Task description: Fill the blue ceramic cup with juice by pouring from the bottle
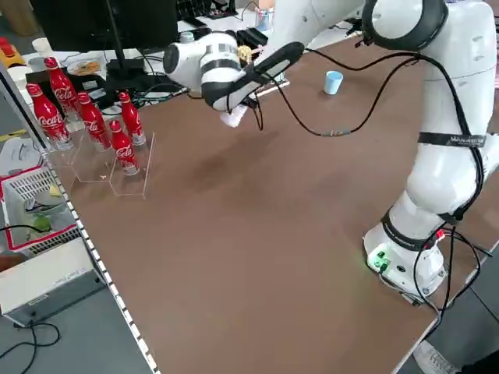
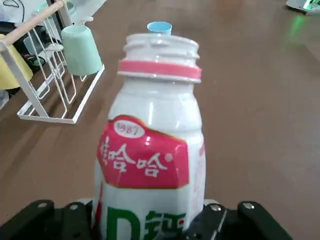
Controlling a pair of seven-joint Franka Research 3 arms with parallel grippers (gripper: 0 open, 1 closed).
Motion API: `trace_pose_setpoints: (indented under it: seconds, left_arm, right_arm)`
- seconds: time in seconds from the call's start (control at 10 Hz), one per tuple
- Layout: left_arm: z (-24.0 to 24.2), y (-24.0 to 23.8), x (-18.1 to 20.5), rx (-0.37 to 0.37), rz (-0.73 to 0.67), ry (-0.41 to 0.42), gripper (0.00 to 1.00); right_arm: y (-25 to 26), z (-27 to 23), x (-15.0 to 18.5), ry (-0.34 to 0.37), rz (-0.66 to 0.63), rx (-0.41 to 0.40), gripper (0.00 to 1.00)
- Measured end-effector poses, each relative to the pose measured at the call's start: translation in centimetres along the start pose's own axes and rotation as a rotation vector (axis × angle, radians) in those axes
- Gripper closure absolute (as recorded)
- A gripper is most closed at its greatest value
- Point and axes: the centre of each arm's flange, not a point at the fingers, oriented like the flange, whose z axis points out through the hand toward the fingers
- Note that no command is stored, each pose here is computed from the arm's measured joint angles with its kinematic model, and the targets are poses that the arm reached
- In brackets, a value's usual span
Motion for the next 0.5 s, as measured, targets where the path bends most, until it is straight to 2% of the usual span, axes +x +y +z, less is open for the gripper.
trace_pose_setpoints:
  seconds: [0.3,0.5]
  left_arm:
    - [-0.4,2.8,-5.4,-0.020,0.066,0.167,0.58]
    - [-2.1,5.1,-9.5,0.007,0.052,0.258,0.58]
  right_arm:
    - [2.2,-2.1,1.2,-0.022,-0.060,-0.033,0.00]
    - [1.9,-1.8,1.4,-0.015,0.043,-0.009,0.00]
